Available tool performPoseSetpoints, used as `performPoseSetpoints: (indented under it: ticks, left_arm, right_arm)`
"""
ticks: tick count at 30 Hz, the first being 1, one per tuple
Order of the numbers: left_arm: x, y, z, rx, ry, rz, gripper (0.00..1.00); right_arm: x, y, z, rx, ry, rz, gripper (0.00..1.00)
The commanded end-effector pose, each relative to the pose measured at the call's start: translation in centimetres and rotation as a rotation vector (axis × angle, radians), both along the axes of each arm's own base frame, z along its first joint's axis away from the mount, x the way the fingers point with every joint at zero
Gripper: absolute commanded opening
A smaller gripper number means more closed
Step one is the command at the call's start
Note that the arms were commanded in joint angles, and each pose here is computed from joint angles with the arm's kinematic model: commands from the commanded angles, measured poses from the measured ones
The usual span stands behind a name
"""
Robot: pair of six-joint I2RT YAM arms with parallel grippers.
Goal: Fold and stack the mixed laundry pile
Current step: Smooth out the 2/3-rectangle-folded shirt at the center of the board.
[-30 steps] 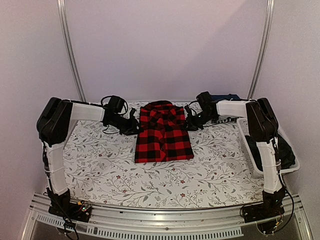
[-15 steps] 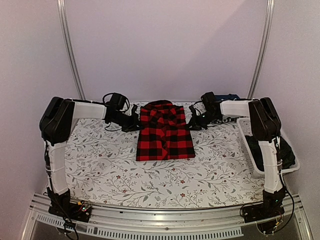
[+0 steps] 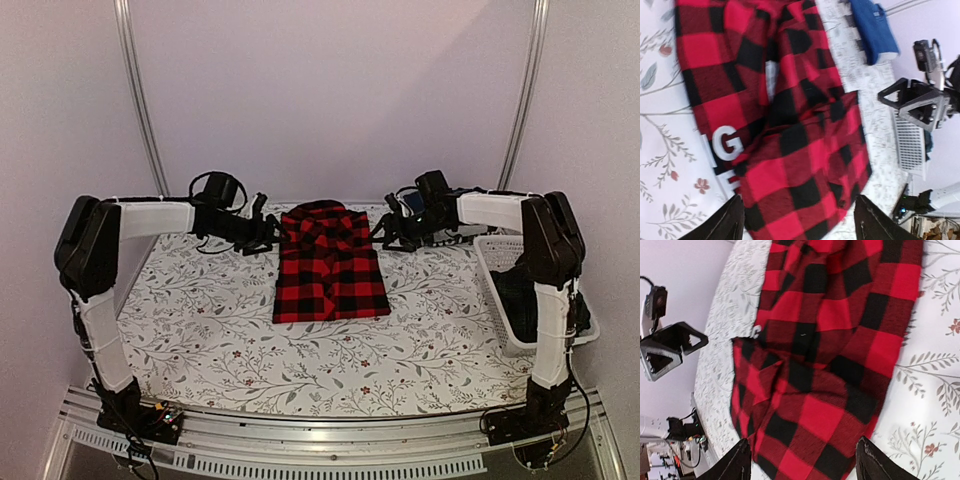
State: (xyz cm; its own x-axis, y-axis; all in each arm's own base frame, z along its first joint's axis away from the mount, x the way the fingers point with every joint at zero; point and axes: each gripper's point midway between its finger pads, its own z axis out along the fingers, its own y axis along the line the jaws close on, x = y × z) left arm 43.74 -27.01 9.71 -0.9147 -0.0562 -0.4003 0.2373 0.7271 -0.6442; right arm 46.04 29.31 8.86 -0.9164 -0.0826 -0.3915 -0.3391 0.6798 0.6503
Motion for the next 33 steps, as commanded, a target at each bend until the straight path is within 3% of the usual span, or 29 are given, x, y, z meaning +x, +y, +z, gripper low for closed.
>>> performPoseSetpoints:
  ticks: [1,4,5,6,10,15,21,24,28,33]
  left_arm:
    - [-4.6,-4.3,6.0,-0.225,-0.065,-0.183,0.76]
    - [-8.7,-8.4,5.8,-0.35,-0.001,-0.293,0.81]
    - [-9.6,-9.6,5.4,-0.375,0.031,-0.309,0.95]
    - [-10.3,-10.6,5.0,-0.4,0.064,-0.32,0.99]
    - [-11.4,-12.8,3.1,-0.435,0.121,-0.329,1.0]
    - [-11.7,-11.8,-3.2,-0.418,0.258,-0.259,1.0]
    - [-13.6,-6.2,-8.7,-0.337,0.358,-0.112,1.0]
    - [-13.8,-5.3,-7.2,-0.323,0.315,-0.128,1.0]
    - [-13.8,-3.2,-4.8,-0.263,0.256,-0.113,1.0]
    - [-15.4,0.7,-3.9,-0.198,0.24,-0.005,1.0]
  right_arm:
    - [-4.8,2.9,8.7,0.295,-0.027,0.143,0.72]
    - [-9.1,5.9,8.4,0.402,0.093,0.223,0.75]
    - [-10.3,6.8,8.0,0.418,0.115,0.247,0.75]
    - [-11.2,7.5,7.2,0.43,0.149,0.258,0.76]
    - [-13.3,8.7,3.7,0.453,0.266,0.258,0.76]
    - [-13.6,8.0,-2.1,0.414,0.396,0.203,0.75]
    - [-14.9,4.4,-9.0,0.31,0.495,0.107,0.75]
    - [-15.7,4.2,-8.0,0.322,0.489,0.135,0.75]
    - [-15.2,3.9,-1.8,0.328,0.34,0.176,0.77]
    - [-16.0,-0.1,1.0,0.275,0.28,0.113,0.73]
